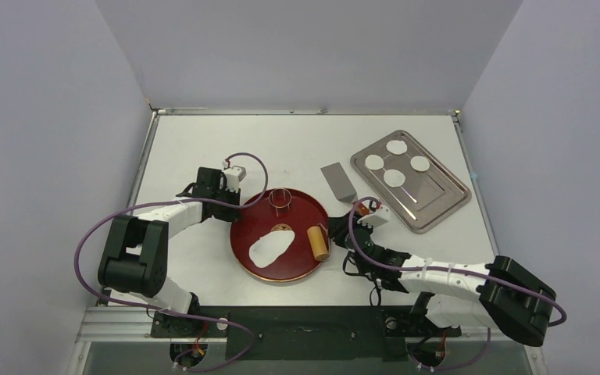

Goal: Roll out the dumpling wrappers from the dough
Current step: Place the rolling pin on the work surface.

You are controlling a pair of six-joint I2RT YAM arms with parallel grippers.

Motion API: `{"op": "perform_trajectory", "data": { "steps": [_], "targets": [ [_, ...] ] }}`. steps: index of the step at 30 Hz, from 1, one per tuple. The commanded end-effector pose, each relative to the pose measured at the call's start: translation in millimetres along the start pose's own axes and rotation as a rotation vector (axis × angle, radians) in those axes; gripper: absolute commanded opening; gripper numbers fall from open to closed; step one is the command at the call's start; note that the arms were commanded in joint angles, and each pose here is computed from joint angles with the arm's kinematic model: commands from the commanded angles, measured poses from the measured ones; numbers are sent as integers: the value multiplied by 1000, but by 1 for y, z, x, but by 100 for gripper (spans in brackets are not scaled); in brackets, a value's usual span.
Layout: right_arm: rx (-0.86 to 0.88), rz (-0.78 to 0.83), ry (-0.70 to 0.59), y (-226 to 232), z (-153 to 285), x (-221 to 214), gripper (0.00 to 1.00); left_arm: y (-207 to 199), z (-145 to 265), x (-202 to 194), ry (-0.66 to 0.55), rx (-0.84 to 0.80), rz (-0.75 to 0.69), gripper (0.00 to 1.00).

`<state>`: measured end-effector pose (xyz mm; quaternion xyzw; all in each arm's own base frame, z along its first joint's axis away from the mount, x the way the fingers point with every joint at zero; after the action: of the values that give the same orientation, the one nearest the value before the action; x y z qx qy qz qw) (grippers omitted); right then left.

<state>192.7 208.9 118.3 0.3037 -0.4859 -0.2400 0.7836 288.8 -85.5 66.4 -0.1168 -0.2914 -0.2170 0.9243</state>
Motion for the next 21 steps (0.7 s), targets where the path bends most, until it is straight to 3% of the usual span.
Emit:
{"op": "perform_trajectory", "data": {
  "steps": [1,8,13,21],
  "targets": [
    [73,-169,-106,31,-14,13,0,3,6,12,-56,21,-19,0],
    [-85,-224,-153,-22,-18,1,1,3,7,12,-72,27,-26,0],
    [-120,-237,-173,-25,-30,-6,1,3,3,12,-51,16,-18,0],
    [-198,-278,-191,-58,-26,-16,16,3,9,13,-75,26,-27,0]
  ]
}}
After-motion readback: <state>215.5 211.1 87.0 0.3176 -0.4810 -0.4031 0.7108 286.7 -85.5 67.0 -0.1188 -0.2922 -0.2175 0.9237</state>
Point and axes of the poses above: each gripper's point midway between its finger pads, its own z axis back along the fingers, its own y axis along the line the jaws close on, x = y × z, the point moved 6 cm from there along z, back along the fingers, and after that the axes turned 9 degrees about -z, right-handed, at the moved point
